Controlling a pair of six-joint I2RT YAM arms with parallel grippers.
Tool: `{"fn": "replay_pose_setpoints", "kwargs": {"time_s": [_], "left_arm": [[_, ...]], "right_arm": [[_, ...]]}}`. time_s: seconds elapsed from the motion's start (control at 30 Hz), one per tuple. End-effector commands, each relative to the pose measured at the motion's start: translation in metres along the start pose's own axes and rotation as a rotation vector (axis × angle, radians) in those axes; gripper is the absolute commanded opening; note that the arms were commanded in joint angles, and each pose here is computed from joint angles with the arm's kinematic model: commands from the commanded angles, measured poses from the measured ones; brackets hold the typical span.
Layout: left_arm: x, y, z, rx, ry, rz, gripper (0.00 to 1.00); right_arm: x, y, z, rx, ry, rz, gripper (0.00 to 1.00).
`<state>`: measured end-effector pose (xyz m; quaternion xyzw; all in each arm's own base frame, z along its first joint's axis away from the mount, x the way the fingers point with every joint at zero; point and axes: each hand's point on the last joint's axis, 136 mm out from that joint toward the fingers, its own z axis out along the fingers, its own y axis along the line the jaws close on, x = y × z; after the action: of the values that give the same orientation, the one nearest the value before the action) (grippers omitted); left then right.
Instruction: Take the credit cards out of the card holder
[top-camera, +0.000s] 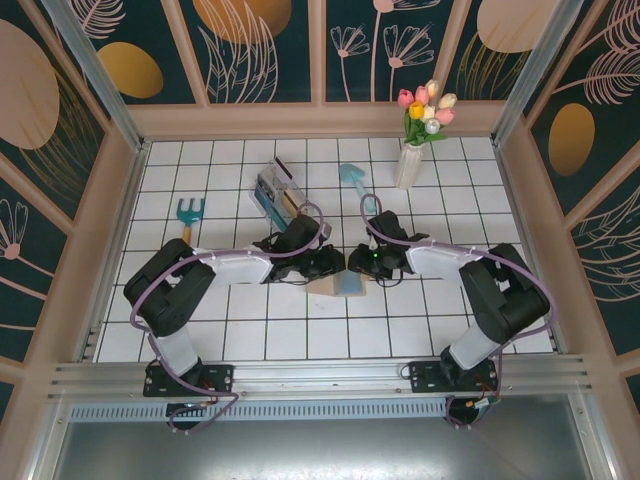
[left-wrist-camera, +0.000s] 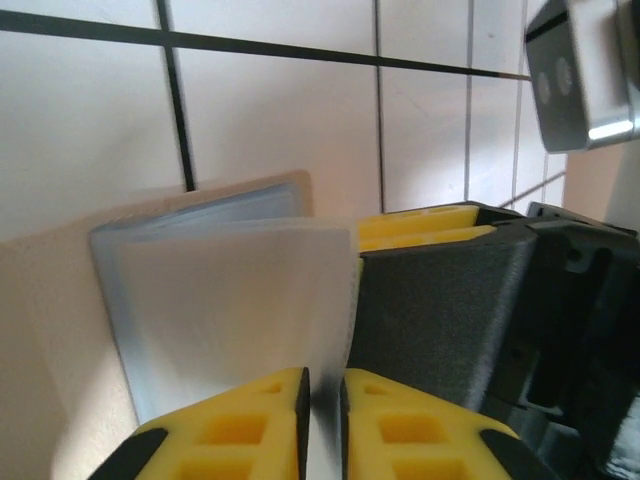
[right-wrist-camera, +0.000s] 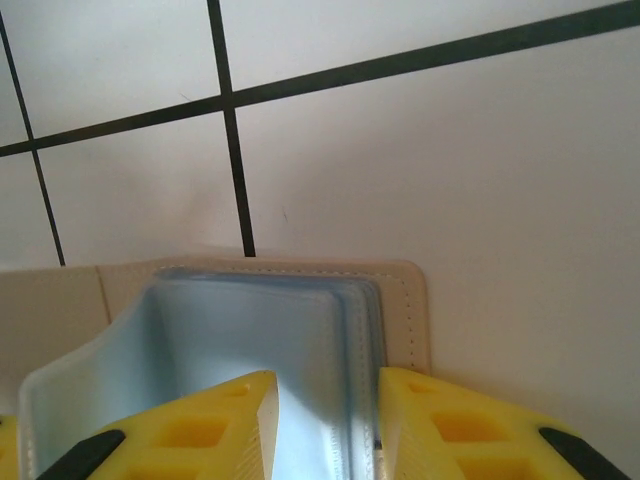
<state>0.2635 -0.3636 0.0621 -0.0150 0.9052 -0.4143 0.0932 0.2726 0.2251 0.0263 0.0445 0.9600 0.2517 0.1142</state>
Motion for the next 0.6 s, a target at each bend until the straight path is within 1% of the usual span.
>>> {"fn": "replay_pose_setpoints", "kwargs": {"time_s": [0.0, 0.03, 0.1, 0.2, 0.23, 0.27, 0.33, 0.4, 0.47, 0.57], "left_arm": [[-0.011, 0.001, -0.015, -0.062, -0.062, 0.012, 0.24], [-0.014, 0.002, -0.019, -0.079, -0.078, 0.014, 0.27], [-0.021, 0.0, -0.032, -0.11, -0.119, 0.022, 0.29], [-0.035, 0.005, -0.053, -0.179, -0.195, 0.032, 0.35], [-0.04, 0.008, -0.061, -0.205, -0.221, 0.036, 0.36], [-0.046, 0.011, -0.072, -0.238, -0.249, 0.04, 0.39], [-0.057, 0.023, -0.093, -0.31, -0.303, 0.044, 0.42], [-0.076, 0.021, -0.124, -0.356, -0.391, 0.056, 0.48], [-0.092, 0.028, -0.155, -0.415, -0.482, 0.057, 0.57], [-0.112, 0.037, -0.206, -0.509, -0.641, 0.057, 0.73]], "right_arm": [[-0.009, 0.005, -0.005, -0.002, -0.023, -0.015, 0.34], [-0.01, 0.002, -0.008, 0.015, -0.038, -0.002, 0.34], [-0.015, -0.004, -0.02, 0.057, -0.09, 0.025, 0.34], [-0.035, -0.016, -0.047, 0.113, -0.207, 0.074, 0.36], [-0.041, -0.018, -0.056, 0.125, -0.244, 0.081, 0.38], [-0.047, -0.019, -0.067, 0.135, -0.288, 0.087, 0.43], [-0.061, -0.018, -0.09, 0.149, -0.383, 0.088, 0.51], [-0.076, -0.017, -0.116, 0.152, -0.485, 0.081, 0.6], [-0.091, -0.019, -0.143, 0.177, -0.59, 0.081, 0.66], [-0.112, -0.021, -0.184, 0.211, -0.743, 0.078, 0.71]]}}
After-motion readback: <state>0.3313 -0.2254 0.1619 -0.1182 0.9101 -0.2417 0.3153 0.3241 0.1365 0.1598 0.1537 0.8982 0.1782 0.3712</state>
